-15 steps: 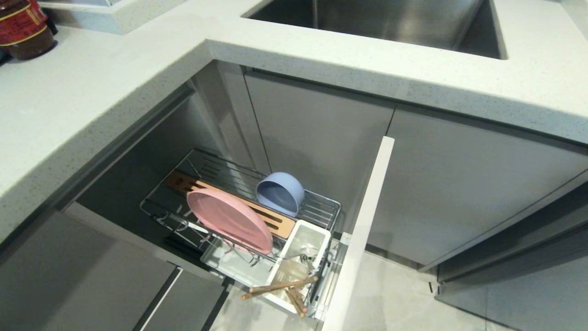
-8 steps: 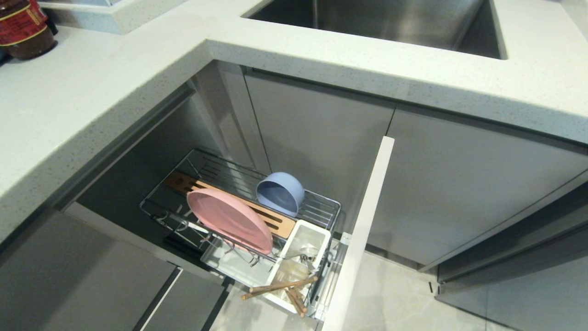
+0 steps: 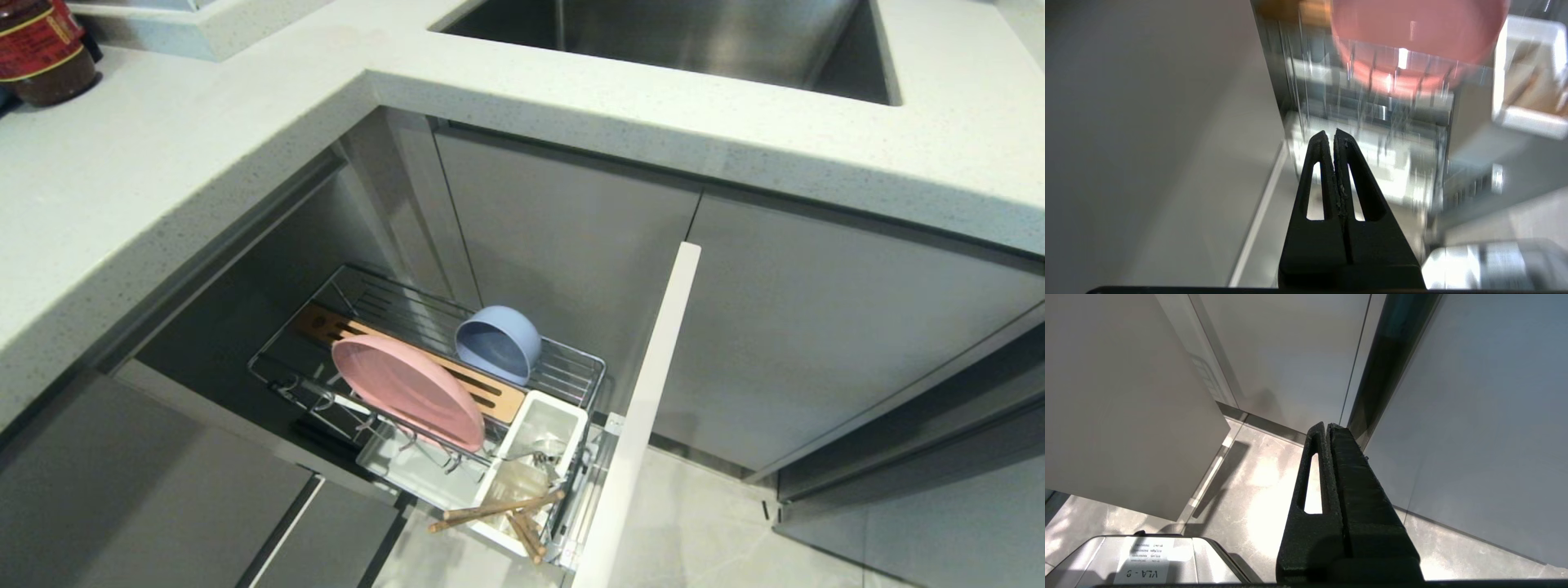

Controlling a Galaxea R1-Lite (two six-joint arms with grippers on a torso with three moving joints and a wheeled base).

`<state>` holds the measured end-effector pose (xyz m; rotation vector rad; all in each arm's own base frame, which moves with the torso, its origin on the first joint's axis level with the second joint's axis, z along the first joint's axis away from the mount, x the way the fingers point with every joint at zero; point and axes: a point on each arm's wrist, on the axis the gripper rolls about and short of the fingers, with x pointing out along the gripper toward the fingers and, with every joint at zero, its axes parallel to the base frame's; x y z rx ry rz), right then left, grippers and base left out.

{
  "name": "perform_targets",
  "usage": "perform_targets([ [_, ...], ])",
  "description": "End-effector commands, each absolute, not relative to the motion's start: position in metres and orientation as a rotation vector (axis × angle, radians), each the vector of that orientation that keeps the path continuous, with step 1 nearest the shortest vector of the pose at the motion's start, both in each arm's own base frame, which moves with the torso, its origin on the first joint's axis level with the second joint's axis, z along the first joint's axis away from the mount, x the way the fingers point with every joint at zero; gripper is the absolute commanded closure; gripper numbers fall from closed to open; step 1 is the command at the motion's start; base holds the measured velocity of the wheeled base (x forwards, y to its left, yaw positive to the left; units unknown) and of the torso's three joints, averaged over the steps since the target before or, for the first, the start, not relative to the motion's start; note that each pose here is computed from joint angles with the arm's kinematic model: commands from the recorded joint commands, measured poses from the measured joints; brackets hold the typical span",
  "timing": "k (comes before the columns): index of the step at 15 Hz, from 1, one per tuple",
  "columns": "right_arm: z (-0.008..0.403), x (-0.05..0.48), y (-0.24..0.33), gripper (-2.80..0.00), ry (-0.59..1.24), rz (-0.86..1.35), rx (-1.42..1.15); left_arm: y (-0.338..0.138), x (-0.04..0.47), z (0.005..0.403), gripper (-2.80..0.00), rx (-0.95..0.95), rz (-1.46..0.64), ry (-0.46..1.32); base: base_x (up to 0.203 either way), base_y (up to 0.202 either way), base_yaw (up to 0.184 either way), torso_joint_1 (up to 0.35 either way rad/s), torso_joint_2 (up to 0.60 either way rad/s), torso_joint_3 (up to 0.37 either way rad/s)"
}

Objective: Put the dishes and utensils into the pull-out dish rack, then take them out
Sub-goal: Take the plate out of the cupboard

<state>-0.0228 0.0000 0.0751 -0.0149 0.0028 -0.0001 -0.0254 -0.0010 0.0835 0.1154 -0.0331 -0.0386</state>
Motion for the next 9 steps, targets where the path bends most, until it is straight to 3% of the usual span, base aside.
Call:
perform_targets([
  [1,0.075,-0.023,0.000,0.00,0.003,0.000,-0.016,-0.001,-0.030,0.099,0.00,0.118,-0.035,-0.096,0.000,0.000,0.000,0.000,0.00,0.000],
  [6,0.075,-0.023,0.000,0.00,0.003,0.000,-0.015,-0.002,-0.078,0.208,0.00,0.162,-0.016,-0.342,0.000,0.000,0.000,0.000,0.00,0.000],
  [9,0.075,-0.023,0.000,0.00,0.003,0.000,-0.015,-0.002,-0.063,0.291,0.00,0.179,-0.012,-0.349,0.000,0.000,0.000,0.000,0.00,0.000],
])
